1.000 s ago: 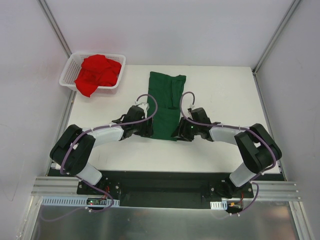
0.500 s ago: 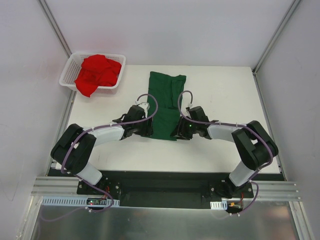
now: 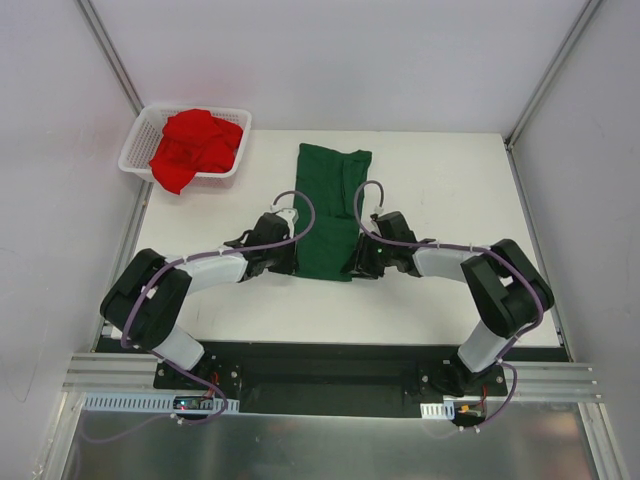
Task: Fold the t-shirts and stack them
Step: Grab one side of the 2/3 rectangular tshirt with both arms
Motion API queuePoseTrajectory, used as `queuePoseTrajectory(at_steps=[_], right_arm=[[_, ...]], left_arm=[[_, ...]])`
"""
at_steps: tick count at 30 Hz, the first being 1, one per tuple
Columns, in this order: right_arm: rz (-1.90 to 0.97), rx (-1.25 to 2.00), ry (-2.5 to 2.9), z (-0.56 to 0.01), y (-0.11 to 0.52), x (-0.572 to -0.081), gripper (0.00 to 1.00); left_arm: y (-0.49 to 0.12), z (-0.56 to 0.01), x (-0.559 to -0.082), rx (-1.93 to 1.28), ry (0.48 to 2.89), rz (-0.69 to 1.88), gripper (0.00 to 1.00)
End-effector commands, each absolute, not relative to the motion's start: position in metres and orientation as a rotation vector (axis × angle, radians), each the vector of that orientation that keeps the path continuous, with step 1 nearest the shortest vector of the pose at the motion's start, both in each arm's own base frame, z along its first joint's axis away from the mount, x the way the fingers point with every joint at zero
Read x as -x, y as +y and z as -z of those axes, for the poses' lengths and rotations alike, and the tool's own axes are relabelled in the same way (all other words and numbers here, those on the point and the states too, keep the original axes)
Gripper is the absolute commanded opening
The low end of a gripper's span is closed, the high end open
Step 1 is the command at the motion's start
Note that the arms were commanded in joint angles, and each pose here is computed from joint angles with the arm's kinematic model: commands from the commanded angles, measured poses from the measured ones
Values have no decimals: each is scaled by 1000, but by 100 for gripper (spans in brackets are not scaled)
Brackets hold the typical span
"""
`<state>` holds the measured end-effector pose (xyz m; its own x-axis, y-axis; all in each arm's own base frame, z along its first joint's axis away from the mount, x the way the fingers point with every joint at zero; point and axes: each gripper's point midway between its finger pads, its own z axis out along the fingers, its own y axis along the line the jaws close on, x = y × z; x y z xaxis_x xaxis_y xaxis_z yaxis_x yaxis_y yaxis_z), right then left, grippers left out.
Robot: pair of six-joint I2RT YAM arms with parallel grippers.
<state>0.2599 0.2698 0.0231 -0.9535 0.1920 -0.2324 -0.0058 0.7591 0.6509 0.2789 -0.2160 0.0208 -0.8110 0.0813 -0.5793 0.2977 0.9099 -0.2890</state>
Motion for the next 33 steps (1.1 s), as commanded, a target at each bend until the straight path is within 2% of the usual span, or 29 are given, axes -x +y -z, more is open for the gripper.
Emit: queuePoseTrajectory(at_steps=[1, 2, 4, 7, 8, 20, 33], right_arm=[[-870, -142, 2750, -1, 257, -252, 32], [-872, -146, 2754, 0, 257, -252, 28], [-872, -141, 2752, 0, 257, -252, 21], [-877, -137, 2756, 0, 258, -251, 3], [-876, -140, 2758, 1, 258, -251, 1], [-879, -150, 2756, -17, 244, -228, 1], [-792, -102, 2769, -43, 223, -181, 1]], left_arm=[[-201, -1, -246, -281, 2622, 457, 6], [-200, -1, -246, -276, 2625, 455, 0], [-199, 0, -245, -270, 2630, 452, 0], [-200, 0, -244, -272, 2631, 464, 0], [-201, -1, -243, -274, 2629, 468, 0], [-205, -12, -229, -284, 2633, 518, 0], [-211, -32, -170, -256, 2678, 583, 0]])
